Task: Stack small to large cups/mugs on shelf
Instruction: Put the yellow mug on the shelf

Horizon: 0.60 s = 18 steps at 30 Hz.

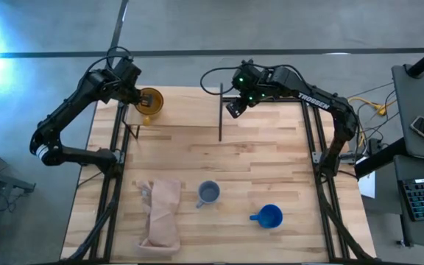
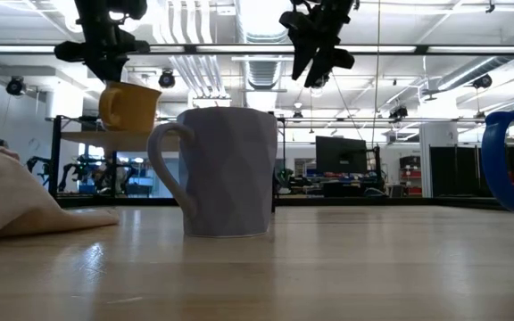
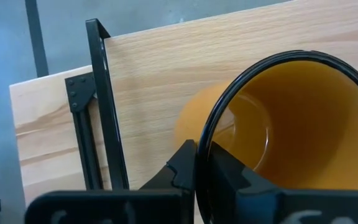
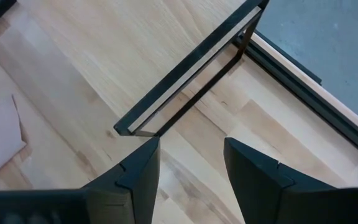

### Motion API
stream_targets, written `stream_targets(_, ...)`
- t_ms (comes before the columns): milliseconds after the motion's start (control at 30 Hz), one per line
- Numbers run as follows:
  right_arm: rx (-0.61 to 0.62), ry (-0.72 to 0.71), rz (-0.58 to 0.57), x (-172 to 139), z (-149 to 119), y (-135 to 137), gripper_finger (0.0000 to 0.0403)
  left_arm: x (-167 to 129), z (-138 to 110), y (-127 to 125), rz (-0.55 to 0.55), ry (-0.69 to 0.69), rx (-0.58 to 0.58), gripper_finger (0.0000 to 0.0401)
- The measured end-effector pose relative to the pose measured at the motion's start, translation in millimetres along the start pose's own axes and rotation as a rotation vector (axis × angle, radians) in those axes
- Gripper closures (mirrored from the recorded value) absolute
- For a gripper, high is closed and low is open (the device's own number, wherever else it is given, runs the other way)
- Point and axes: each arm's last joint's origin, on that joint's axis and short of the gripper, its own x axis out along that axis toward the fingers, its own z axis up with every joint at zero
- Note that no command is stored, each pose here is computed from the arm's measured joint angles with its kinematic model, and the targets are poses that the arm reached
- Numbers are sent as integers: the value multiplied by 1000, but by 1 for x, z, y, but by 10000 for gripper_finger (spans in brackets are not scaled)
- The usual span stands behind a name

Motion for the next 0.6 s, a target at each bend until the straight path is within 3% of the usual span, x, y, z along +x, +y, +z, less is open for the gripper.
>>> stream_targets(267, 7, -1, 0, 0, 0, 0, 232, 1, -2, 3, 88, 0, 10, 363)
stream_targets(600, 4, -4, 1, 0, 0, 0, 232, 2, -2, 3, 80, 5, 11, 343)
